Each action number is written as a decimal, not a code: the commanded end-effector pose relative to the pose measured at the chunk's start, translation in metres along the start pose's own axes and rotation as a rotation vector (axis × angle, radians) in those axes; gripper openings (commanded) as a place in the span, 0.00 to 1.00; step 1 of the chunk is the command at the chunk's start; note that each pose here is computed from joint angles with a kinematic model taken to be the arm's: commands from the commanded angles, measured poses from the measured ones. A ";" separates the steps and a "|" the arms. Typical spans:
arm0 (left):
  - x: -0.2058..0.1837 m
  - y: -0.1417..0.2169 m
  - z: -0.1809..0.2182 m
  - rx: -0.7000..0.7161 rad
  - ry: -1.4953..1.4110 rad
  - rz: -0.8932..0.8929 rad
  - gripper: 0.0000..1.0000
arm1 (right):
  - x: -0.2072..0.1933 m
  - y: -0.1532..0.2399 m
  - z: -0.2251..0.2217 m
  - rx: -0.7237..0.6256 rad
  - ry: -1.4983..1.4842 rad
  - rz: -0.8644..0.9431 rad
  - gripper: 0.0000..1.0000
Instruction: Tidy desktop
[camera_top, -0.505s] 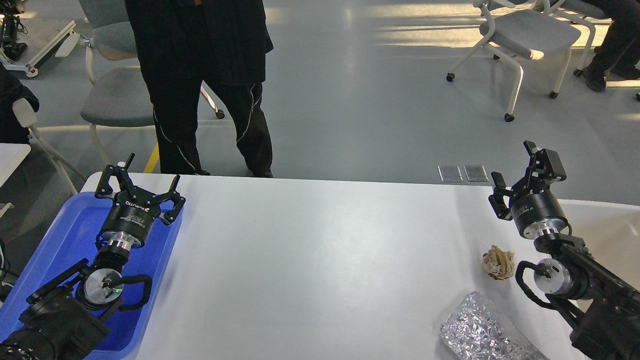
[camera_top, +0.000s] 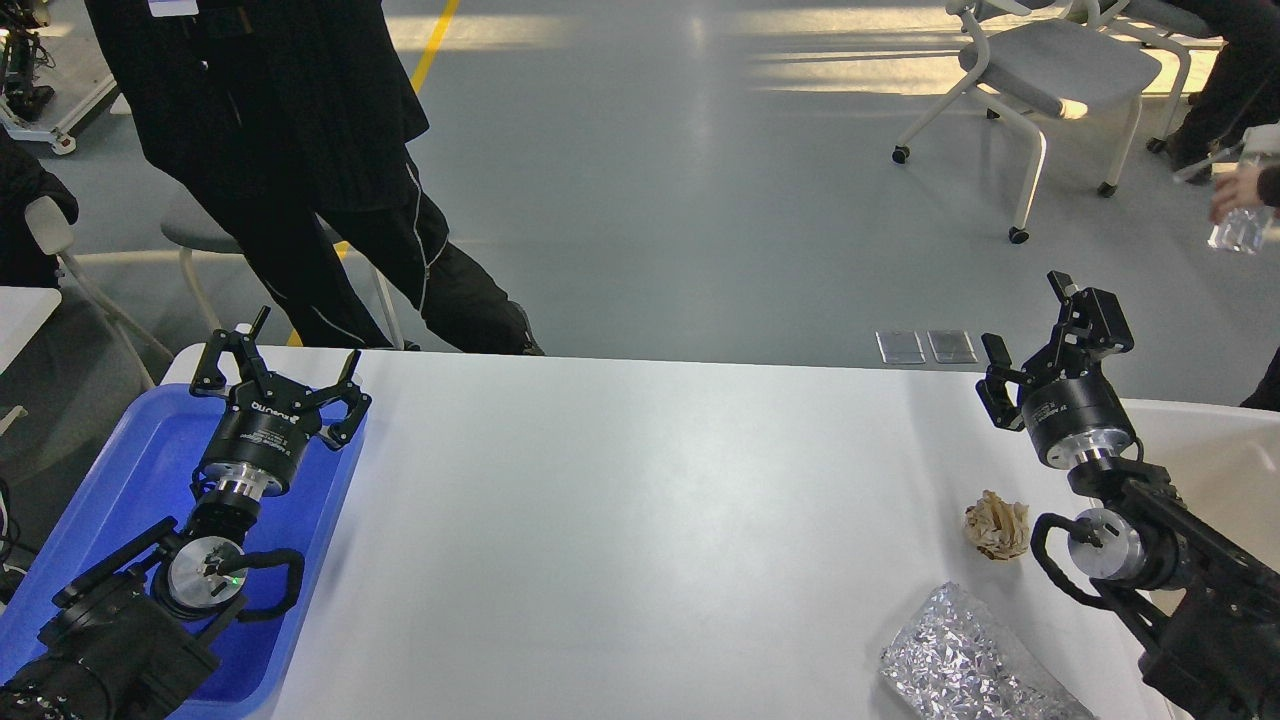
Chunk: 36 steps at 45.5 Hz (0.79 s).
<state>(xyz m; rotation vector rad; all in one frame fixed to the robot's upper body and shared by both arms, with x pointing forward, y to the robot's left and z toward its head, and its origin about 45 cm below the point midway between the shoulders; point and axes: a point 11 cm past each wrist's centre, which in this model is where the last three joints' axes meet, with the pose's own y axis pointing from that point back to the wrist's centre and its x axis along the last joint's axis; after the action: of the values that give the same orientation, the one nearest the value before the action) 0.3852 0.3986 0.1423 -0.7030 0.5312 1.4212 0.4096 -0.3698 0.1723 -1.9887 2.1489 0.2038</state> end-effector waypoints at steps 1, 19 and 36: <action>0.000 0.000 0.000 -0.001 0.000 0.000 1.00 | -0.006 -0.005 -0.006 0.017 -0.003 -0.016 1.00; 0.000 0.000 0.000 -0.001 0.000 0.000 1.00 | -0.011 -0.004 -0.006 0.014 -0.005 -0.028 1.00; -0.001 0.000 -0.001 0.003 0.002 -0.008 1.00 | -0.019 -0.003 0.003 -0.135 -0.026 -0.058 1.00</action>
<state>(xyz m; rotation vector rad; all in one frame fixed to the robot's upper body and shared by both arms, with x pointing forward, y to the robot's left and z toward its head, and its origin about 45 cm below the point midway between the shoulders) 0.3853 0.3984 0.1425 -0.7041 0.5307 1.4196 0.4125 -0.3590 0.1776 -2.0481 2.1134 0.2549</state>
